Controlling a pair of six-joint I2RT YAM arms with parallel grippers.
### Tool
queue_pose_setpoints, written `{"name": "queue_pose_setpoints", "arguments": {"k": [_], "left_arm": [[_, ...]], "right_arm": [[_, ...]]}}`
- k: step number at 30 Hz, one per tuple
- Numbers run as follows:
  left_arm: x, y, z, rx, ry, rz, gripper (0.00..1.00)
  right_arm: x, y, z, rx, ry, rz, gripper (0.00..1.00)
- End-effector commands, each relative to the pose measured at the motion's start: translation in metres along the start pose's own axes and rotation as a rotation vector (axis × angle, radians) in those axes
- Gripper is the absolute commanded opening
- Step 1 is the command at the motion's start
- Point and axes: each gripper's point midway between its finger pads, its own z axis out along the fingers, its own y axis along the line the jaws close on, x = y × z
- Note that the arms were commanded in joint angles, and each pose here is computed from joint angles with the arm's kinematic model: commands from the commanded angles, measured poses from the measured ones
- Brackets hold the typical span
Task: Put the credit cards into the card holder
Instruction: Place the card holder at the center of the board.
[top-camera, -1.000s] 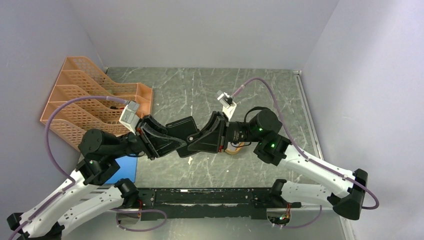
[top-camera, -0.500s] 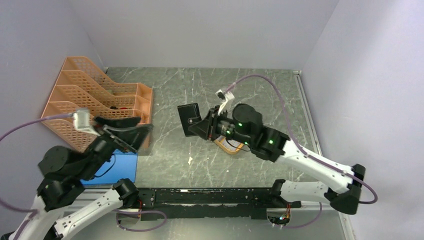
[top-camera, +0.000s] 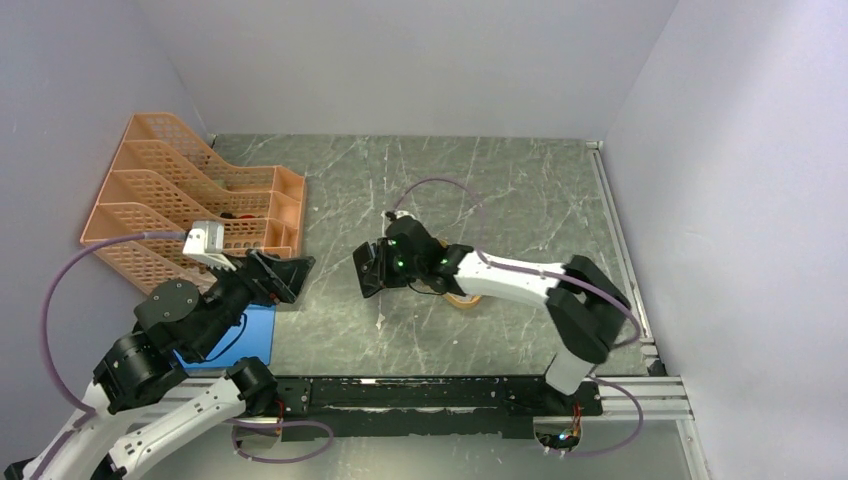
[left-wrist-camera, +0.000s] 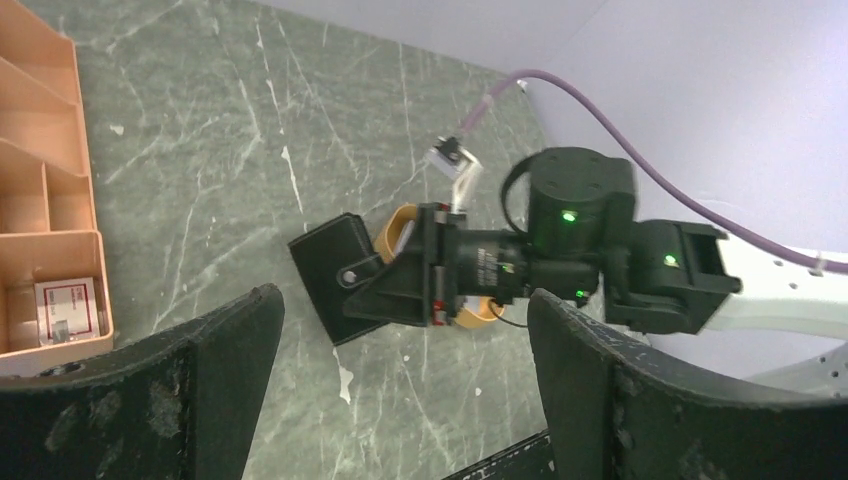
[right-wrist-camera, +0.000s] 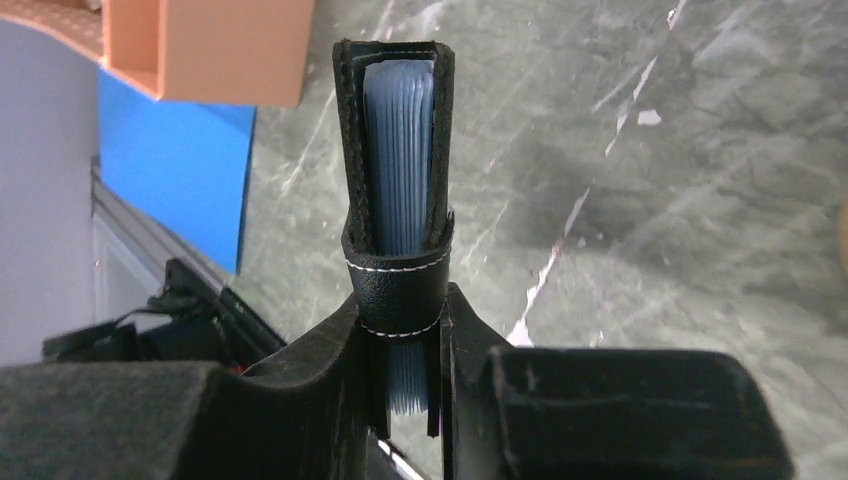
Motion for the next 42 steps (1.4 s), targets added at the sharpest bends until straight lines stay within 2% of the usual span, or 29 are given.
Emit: {"name": "queue_pose_setpoints", "arguments": {"k": [1,6,12,17,18,20,22,29,35,42], "left_arm": [[0.010,-0.001,0.000,0.024,0.020,-0.026,0.95],[0.024,0.001,0.007,0.010,0.064,-0.027,0.96],[0.029,-0.001,0.009,0.016,0.082,-0.033,0.96],[0.037,-0.003,0.013,0.020,0.112,-0.041,0.96],[0.039,-0.003,0.014,0.021,0.120,-0.039,0.96],[0.042,-0.004,0.015,0.024,0.133,-0.034,0.96],[0.043,-0.004,0.016,0.026,0.141,-0.024,0.96],[0.044,-0.003,0.018,0.019,0.143,-0.007,0.96],[0.043,-0.004,0.020,0.003,0.153,-0.005,0.96],[0.039,0.011,0.016,-0.081,0.163,0.048,0.96]], "right_arm": [[-0.037,0.016,0.031,-0.033,-0.099,0.095,0.00],[-0.064,-0.031,0.069,0.041,-0.144,0.252,0.00],[-0.119,-0.073,0.093,0.101,-0.199,0.297,0.00],[-0.129,-0.105,0.108,0.169,-0.146,0.284,0.00],[-0.127,-0.109,0.109,0.176,-0.131,0.277,0.04],[-0.122,-0.114,0.109,0.167,-0.113,0.272,0.22],[-0.120,-0.118,0.106,0.164,-0.119,0.275,0.34],[-0.110,-0.132,0.100,0.193,-0.106,0.275,0.40],[-0.105,-0.148,0.090,0.243,-0.106,0.283,0.52],[-0.110,-0.186,0.047,0.305,-0.161,0.359,0.60]]}}
